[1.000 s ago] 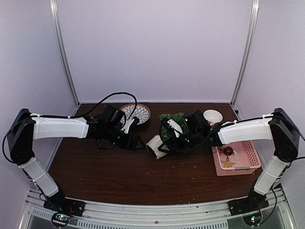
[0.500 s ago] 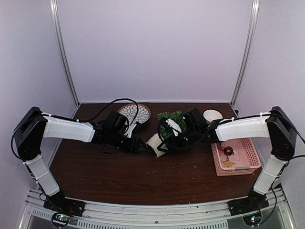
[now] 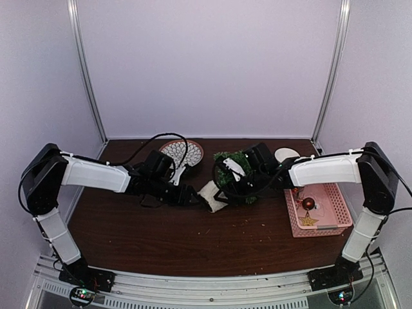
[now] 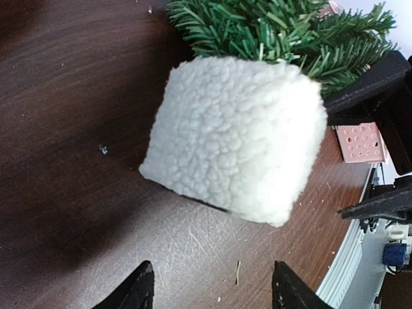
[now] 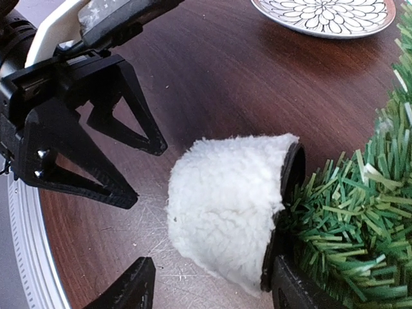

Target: Decorate the small christmas tree

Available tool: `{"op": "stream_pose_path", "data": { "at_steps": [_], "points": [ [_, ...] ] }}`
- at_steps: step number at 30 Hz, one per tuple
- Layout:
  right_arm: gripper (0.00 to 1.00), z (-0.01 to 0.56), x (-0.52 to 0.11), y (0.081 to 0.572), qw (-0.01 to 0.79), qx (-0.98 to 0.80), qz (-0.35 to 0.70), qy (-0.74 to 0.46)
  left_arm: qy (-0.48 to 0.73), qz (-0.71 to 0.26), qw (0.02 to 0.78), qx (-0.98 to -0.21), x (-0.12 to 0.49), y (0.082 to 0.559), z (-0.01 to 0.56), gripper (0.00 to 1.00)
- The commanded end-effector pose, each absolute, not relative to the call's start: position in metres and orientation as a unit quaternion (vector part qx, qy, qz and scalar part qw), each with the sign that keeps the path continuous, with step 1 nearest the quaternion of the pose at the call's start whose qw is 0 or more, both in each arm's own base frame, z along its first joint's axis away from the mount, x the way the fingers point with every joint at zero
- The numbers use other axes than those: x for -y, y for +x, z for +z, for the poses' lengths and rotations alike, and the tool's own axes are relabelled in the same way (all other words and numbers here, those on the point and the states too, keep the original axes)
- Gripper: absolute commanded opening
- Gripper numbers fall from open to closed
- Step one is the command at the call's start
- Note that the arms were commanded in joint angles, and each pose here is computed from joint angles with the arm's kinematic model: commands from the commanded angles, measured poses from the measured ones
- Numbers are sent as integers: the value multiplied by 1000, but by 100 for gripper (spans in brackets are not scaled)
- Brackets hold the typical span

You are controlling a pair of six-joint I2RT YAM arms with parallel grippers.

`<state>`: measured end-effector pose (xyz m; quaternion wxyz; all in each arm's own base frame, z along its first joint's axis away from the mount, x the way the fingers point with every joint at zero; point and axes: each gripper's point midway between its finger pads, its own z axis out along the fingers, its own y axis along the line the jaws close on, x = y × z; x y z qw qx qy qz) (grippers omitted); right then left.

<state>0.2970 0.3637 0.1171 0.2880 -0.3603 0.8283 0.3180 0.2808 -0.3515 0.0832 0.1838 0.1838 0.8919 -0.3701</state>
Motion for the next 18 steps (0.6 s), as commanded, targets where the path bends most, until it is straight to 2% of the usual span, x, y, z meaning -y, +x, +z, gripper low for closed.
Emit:
{"op": "stream_pose_path", "data": {
  "at_steps": [1,3,6,13,18],
  "points": [
    [66,109,-368,308,285,-830,306,-368,185,-387,206,-880,363,294,90,62],
    [65,110,-371,306,282,-827,314,-372,184,-388,206,-879,365,295,88,62],
    [57,112,-374,302,278,-820,324,-381,182,-390,203,-880,367,297,83,61],
    [25,117,-380,296,268,-807,342,-401,175,-395,198,-880,371,301,74,57],
    [19,122,-389,290,251,-798,360,-414,172,-401,199,-878,372,301,75,56]
  ]
}}
